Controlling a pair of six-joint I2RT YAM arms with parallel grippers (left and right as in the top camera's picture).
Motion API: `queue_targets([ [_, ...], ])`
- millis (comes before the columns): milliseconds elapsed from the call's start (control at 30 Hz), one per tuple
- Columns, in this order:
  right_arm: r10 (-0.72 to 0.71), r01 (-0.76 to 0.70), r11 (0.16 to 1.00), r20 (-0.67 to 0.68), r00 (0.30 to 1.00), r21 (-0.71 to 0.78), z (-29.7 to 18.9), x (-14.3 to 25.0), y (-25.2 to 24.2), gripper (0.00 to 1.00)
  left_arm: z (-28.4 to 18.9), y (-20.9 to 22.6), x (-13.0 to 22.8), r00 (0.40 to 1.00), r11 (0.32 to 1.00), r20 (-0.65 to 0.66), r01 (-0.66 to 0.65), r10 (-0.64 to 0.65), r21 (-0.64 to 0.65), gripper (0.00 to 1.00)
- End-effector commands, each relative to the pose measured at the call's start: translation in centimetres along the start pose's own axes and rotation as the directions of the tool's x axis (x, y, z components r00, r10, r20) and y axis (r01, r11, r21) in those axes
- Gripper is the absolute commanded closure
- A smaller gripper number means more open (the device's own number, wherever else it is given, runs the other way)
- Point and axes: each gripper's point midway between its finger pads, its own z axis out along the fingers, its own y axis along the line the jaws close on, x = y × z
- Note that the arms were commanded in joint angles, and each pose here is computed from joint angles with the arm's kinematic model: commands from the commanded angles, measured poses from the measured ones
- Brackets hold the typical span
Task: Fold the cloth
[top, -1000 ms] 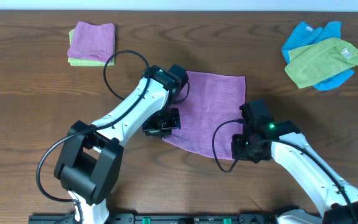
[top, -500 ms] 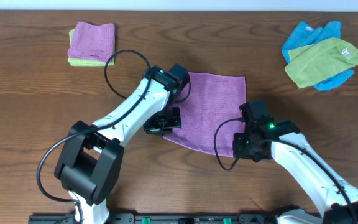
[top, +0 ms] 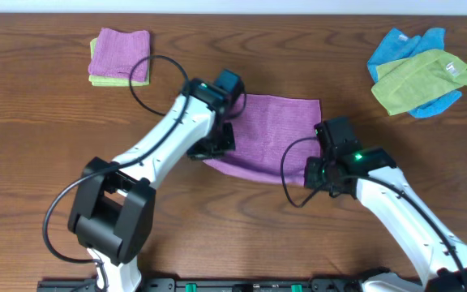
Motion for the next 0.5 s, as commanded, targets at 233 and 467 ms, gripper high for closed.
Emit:
queue_targets([
  [233, 0.074, -0.082, 0.996, 0.225, 0.972, 0.027, -1.4, -5.8, -0.9, 0.98, -1.4, 0.9, -6.3, 0.979, 0.995, 0.184, 0.083, -0.091, 0.05, 0.94],
  [467, 0.087, -0.084, 0.996, 0.305, 0.948, -0.022, -1.9, -7.9, 0.0, 0.98, -2.0, -1.6, -8.1, 0.959, 0.992, 0.274, 0.039, -0.072, 0.122, 0.94],
])
